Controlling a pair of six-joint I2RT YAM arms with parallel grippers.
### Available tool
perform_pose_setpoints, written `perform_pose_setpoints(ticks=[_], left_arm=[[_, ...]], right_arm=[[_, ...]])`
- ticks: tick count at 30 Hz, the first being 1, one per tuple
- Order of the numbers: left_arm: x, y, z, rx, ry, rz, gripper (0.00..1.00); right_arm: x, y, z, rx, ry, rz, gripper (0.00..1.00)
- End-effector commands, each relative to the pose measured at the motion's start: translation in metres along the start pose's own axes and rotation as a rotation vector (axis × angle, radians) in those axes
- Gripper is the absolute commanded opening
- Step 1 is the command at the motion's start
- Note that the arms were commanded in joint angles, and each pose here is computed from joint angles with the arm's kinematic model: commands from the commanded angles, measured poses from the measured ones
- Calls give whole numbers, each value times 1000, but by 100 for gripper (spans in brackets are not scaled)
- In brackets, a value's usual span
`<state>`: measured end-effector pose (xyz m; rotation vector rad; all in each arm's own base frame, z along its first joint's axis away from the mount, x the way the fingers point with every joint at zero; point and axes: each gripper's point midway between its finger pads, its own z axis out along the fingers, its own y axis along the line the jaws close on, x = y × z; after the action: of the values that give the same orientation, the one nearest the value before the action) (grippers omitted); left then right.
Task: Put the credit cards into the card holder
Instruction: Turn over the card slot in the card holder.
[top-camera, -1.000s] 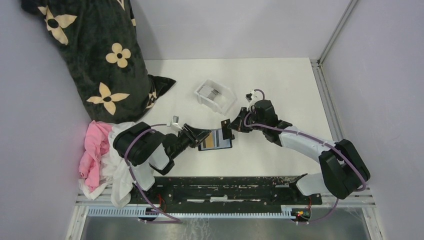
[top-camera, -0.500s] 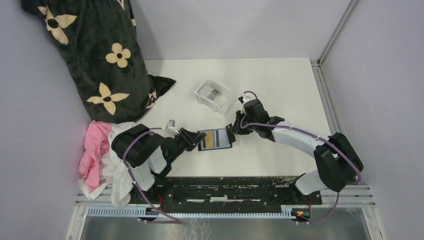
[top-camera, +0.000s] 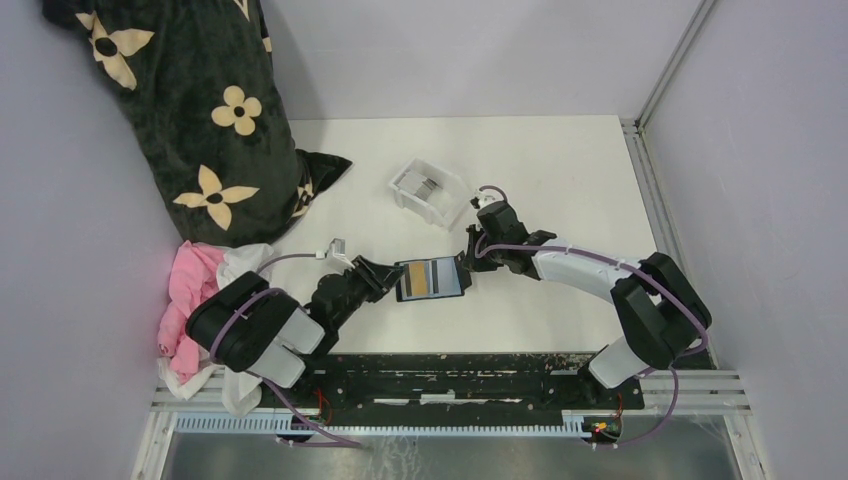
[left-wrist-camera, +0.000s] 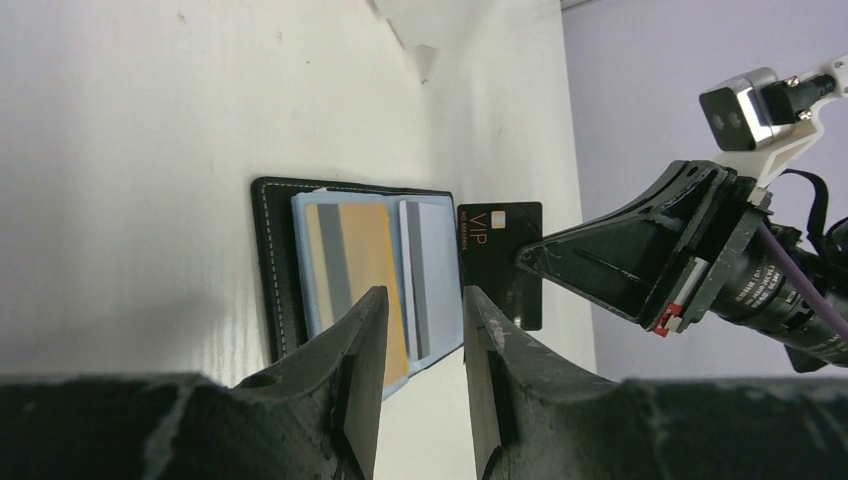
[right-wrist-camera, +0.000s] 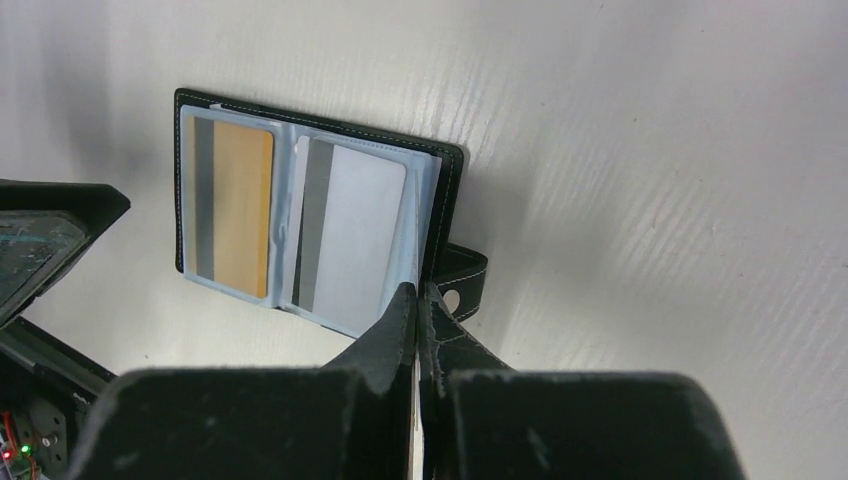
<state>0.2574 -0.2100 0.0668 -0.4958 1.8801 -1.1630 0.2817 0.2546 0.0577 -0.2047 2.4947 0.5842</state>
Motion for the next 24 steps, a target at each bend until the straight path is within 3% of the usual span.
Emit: perform_pose_setpoints(ticks=[1,24], left_arm=[[-5,17,-2,-80,-21,103,40],[1,46,-9,-234,8,154,35]], right_arm=[[-25,9,1,-4,-73,-12,1],[-33,19,-5,-31,-84,31,1]])
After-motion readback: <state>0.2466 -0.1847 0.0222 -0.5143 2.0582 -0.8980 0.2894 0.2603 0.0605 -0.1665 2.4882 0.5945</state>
